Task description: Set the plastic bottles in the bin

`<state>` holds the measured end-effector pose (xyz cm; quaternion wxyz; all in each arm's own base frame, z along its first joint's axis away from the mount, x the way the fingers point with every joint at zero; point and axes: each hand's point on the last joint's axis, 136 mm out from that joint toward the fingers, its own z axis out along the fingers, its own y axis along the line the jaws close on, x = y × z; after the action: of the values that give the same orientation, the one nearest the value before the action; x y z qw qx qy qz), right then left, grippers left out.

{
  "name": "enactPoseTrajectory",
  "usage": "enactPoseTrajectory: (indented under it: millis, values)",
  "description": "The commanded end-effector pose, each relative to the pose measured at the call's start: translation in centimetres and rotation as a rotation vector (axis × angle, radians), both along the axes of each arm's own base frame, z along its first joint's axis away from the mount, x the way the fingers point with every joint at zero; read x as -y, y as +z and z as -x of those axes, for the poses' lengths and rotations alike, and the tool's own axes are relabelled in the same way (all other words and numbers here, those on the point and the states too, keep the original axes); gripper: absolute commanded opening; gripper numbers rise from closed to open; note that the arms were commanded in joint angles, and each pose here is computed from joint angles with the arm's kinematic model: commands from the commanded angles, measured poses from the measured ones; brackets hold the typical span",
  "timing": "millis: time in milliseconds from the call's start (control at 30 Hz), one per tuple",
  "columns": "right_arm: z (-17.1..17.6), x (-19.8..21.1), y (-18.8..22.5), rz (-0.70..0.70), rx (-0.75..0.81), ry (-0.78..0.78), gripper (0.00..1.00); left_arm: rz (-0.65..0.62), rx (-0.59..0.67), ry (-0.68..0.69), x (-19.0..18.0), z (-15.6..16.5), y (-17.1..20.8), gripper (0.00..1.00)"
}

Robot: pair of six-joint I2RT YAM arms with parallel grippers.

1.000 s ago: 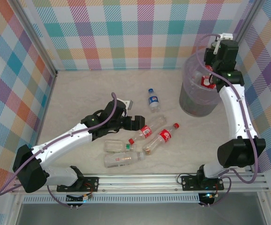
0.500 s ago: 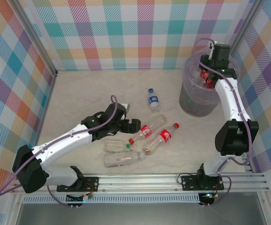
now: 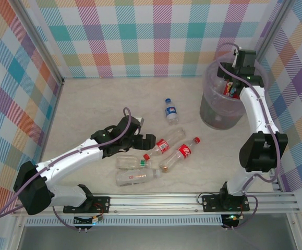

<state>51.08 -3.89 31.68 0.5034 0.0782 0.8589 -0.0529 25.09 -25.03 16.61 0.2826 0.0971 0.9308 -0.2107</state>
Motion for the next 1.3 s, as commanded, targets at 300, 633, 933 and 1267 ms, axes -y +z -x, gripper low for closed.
enactPoseTrajectory:
  millis: [300, 633, 933, 1267]
  values:
    - [7.1, -3.3, 10.7, -0.106, 0.196, 0.105, 0.91, 0.008, 0.007, -0.027, 2.1, -1.6, -0.2, 0.97]
    - [13.9, -10.0, 9.6, -0.266, 0.15, 0.272, 0.96, 0.019, -0.004, 0.022, 4.5, -7.3, -0.5, 0.97]
    - [21.3, -13.8, 5.7, -0.542, 0.08, 0.419, 0.99, -0.032, 0.018, 0.169, 6.0, -14.7, -2.8, 1.0]
    - [26.6, -14.1, 1.3, -0.669, -0.014, 0.367, 0.99, 0.004, -0.037, 0.186, 10.9, -18.6, -6.2, 1.0]
